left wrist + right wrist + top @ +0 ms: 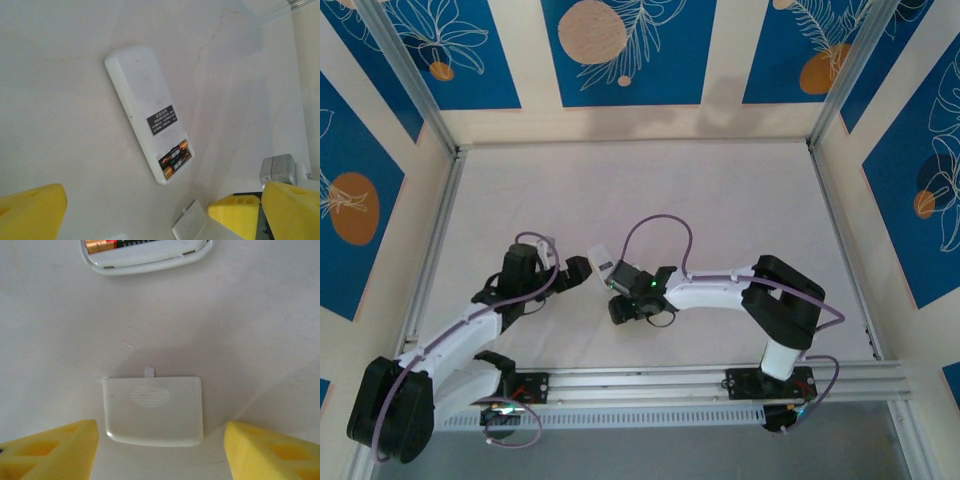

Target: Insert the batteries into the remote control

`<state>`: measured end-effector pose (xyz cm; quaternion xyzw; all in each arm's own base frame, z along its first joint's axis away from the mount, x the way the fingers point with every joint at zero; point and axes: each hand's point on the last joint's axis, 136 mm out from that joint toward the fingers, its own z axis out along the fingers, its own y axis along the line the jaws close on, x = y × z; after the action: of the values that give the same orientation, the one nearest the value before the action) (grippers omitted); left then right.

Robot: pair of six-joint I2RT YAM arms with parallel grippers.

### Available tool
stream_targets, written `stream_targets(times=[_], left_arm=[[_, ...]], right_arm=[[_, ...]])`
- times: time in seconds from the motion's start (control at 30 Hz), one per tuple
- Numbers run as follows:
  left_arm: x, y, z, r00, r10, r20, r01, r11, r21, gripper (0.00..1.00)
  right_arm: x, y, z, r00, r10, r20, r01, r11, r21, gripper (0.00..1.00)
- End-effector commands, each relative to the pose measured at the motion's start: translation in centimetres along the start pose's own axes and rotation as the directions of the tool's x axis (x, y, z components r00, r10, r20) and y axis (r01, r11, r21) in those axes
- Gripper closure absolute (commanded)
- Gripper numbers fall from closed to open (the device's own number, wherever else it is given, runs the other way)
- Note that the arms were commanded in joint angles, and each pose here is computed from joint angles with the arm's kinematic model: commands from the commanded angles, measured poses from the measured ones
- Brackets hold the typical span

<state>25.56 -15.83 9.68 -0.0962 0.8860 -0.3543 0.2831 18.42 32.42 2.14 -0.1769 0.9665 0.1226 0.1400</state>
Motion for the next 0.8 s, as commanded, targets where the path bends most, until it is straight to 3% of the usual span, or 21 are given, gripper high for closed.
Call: stream_targets(times=[0.0,0.77], left_arm=[[0.8,1.2,0.0,1.0,-0.011,-0.021,0.011,0.999,-0.033,0.0],[1.0,1.0,0.6,0.999,-0.026,-0.034,0.025,1.0,-0.011,0.0]], right_arm=[[-0.7,-0.1,0.1,0.999,-0.045,0.027,0.044,0.998,0.049,0.31],[0.8,0.8,0.0,0.989,-0.145,0.016,0.142,0.98,0.139,0.36]])
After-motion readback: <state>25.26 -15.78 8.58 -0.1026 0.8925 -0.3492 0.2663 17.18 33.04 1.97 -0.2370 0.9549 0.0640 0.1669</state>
